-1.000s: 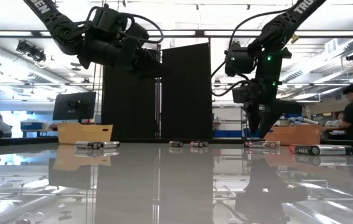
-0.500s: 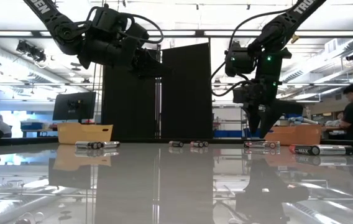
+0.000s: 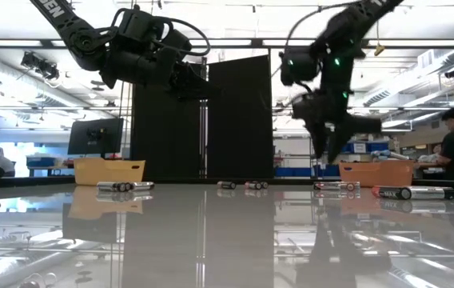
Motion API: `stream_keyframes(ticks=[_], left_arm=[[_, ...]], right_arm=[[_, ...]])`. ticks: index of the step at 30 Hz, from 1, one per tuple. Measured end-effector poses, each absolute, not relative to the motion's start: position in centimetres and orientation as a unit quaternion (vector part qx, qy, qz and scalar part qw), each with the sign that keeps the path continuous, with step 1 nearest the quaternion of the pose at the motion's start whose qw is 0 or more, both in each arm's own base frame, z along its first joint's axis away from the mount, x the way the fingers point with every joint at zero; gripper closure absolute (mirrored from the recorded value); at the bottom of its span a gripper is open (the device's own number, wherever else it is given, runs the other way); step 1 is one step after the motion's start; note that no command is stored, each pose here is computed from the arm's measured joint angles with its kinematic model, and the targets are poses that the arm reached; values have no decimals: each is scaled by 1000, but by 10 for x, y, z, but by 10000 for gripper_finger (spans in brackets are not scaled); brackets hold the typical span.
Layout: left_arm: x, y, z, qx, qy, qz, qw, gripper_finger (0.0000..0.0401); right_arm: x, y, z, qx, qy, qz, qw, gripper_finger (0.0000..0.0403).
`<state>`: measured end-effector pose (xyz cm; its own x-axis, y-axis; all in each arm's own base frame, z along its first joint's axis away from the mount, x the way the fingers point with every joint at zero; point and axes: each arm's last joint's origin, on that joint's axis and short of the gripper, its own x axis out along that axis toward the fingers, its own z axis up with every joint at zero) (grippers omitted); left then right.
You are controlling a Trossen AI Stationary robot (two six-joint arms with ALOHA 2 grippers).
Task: Sort batteries
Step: Put the brown battery into the green bin
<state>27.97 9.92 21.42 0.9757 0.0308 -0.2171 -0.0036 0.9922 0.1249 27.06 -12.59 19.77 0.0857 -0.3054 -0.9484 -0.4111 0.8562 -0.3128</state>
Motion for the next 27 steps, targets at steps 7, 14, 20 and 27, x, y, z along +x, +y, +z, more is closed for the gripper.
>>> stream_keyframes(ticks=[7, 14, 20, 27], left_arm=[[280, 100, 214, 63, 110, 13, 992, 305], [280, 100, 214, 63, 111, 14, 992, 305], [279, 99, 213, 62, 117, 13, 991, 305], [279, 99, 211, 68, 130, 11, 989, 305]], right_arm=[[287, -131, 223, -292, 667, 81, 680, 250], [292, -127, 190, -265, 715, 136, 633, 267], [295, -127, 183, -277, 712, 147, 629, 265], [288, -126, 170, -288, 712, 166, 619, 264]])
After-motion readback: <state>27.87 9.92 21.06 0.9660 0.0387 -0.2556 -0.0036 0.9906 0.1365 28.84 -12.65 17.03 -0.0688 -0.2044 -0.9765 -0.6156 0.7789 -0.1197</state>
